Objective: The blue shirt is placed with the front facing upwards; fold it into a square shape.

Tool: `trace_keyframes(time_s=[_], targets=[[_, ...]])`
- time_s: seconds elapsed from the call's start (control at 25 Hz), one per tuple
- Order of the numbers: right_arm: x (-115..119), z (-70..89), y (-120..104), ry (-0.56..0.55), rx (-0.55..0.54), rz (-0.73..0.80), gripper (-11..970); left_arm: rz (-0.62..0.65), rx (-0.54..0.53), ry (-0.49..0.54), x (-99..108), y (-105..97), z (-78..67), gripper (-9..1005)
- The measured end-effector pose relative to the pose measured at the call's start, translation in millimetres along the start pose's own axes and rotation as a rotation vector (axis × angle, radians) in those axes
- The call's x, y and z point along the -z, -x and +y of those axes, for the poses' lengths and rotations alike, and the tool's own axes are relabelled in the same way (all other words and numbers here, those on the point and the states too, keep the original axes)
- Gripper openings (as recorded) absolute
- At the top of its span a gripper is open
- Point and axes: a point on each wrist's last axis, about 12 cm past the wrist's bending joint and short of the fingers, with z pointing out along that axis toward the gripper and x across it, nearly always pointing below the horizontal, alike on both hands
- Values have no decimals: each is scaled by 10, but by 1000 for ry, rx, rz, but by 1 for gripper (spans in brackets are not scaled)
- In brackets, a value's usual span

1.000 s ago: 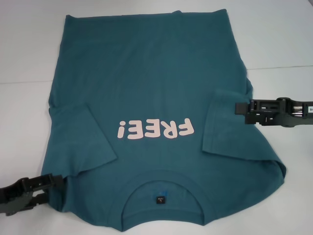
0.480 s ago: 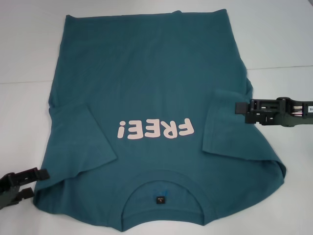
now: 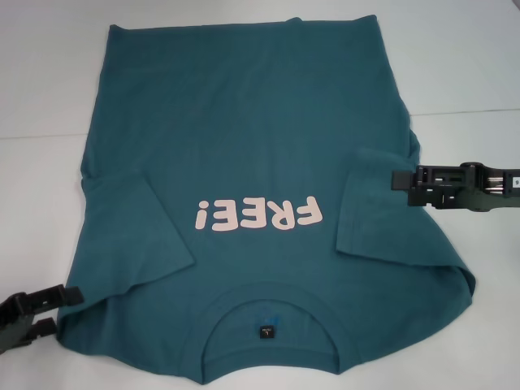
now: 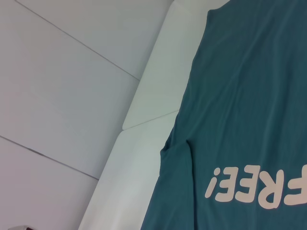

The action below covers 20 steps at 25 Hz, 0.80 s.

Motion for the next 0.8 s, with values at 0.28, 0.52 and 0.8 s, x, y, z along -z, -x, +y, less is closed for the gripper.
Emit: trace_keyframes(time_s=[0.28, 0.52, 0.8], targets=[[0, 1, -2, 1, 0, 1, 898, 42, 2, -37, -20, -59, -43, 856], [0, 0, -6, 2, -1, 2, 898, 62, -13, -70, -58, -47, -117, 856], [1, -3, -10, 1, -4, 3, 898, 37, 2, -64, 5, -6, -96, 855]])
